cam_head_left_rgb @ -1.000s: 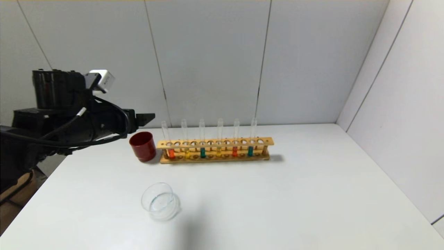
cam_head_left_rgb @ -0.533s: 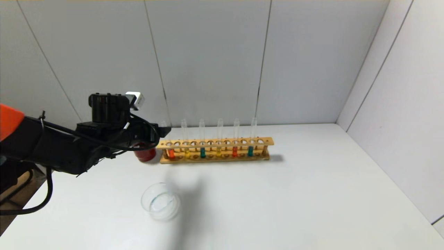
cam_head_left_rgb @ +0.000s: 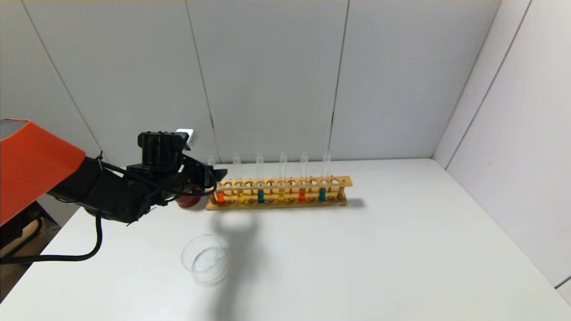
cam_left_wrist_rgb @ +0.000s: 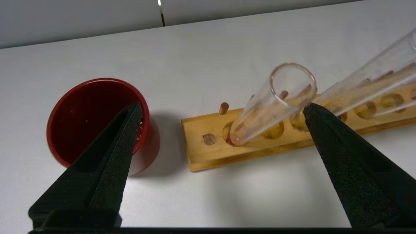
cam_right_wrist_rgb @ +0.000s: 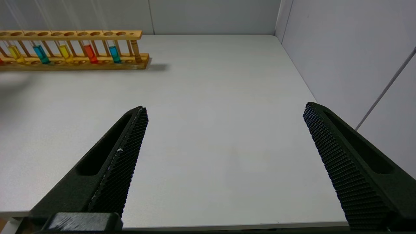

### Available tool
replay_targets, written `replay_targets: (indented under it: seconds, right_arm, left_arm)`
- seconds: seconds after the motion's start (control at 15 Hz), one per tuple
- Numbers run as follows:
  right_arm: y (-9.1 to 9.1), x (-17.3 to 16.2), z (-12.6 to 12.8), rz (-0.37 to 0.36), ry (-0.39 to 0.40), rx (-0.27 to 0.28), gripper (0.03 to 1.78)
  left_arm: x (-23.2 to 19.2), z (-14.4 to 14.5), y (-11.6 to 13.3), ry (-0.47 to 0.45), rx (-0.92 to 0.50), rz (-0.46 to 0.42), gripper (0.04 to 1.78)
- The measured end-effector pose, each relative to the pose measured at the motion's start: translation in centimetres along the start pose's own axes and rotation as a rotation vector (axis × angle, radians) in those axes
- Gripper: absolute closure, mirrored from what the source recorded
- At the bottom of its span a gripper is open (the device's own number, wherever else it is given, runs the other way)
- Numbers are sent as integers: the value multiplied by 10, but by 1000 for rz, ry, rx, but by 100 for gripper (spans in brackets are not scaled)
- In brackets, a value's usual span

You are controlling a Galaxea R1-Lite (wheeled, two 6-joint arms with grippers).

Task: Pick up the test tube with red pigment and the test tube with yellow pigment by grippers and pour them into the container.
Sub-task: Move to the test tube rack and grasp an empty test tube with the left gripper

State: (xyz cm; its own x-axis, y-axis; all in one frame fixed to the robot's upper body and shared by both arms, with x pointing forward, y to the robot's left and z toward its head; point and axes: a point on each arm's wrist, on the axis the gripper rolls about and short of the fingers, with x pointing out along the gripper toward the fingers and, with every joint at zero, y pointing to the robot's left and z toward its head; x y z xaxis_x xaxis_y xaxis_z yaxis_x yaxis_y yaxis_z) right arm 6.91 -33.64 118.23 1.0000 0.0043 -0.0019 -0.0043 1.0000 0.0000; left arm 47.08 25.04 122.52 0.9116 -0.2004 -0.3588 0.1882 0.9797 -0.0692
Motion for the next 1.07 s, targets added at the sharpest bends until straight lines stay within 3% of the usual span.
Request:
replay_targets:
  seconds: [0.33, 0.47, 0.67, 0.93, 1.07]
  right_arm:
    - [0, 0, 0, 0, 0, 0, 6]
    - [0, 0, 0, 0, 0, 0, 6]
    - [0, 0, 0, 0, 0, 0, 6]
    - [0, 0, 0, 0, 0, 0, 6]
    - [0, 0, 0, 0, 0, 0, 6]
  left_arm:
    - [17, -6, -2, 12, -22, -5, 9]
    - [19, -8, -3, 19, -20, -9, 20]
    - [22, -10, -8, 25, -16, -19, 56]
    - [23, -13, -9, 34, -14, -20, 130]
    - [24, -14, -9, 36, -14, -19, 150]
